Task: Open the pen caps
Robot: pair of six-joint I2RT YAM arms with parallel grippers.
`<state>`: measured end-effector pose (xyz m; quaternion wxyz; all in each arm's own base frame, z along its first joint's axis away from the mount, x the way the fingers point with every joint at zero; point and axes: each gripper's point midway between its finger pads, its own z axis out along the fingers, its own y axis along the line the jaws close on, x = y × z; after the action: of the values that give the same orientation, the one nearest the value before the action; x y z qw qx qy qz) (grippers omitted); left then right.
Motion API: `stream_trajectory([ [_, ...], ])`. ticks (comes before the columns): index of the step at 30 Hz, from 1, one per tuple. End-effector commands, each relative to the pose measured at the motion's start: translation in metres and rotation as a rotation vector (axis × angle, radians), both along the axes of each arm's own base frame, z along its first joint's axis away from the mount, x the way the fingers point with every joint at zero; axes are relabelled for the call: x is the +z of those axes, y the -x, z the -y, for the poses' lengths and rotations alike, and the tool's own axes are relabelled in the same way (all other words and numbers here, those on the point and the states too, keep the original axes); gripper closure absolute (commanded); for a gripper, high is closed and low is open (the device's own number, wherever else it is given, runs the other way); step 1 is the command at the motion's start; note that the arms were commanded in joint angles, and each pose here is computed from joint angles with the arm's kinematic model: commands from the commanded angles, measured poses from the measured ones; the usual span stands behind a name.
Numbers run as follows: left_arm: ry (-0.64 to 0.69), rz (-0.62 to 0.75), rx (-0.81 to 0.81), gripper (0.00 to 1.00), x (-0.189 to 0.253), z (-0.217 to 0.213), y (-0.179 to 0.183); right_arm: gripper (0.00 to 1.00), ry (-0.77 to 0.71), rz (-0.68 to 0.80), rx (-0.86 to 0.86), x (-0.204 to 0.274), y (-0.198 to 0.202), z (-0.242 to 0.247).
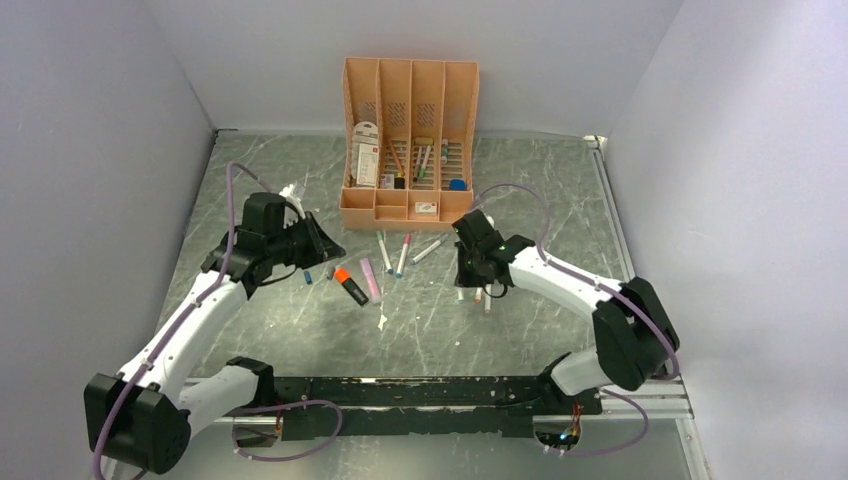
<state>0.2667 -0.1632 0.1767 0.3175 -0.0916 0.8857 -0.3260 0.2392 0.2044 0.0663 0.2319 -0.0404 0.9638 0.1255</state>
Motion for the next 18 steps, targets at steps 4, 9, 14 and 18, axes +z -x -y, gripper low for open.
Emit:
stream_trajectory([
  [4,-0.051,-0.074,-0.026,0.84,-0.014,-0.009,0.024,1.00,0.177,0.008,-0.119,-0.027,-0.034,0.047],
  [9,-0.042,-0.070,-0.029,0.84,-0.013,-0.007,0.022,0.99,0.191,-0.013,-0.141,-0.042,-0.039,0.055],
  [14,-0.034,-0.077,-0.029,0.84,-0.016,-0.005,0.021,0.82,0.190,-0.017,-0.147,-0.046,-0.040,0.059],
  [18,-0.052,-0.100,-0.020,0.84,-0.024,-0.007,0.021,0.76,0.178,-0.013,-0.144,-0.043,-0.039,0.059],
])
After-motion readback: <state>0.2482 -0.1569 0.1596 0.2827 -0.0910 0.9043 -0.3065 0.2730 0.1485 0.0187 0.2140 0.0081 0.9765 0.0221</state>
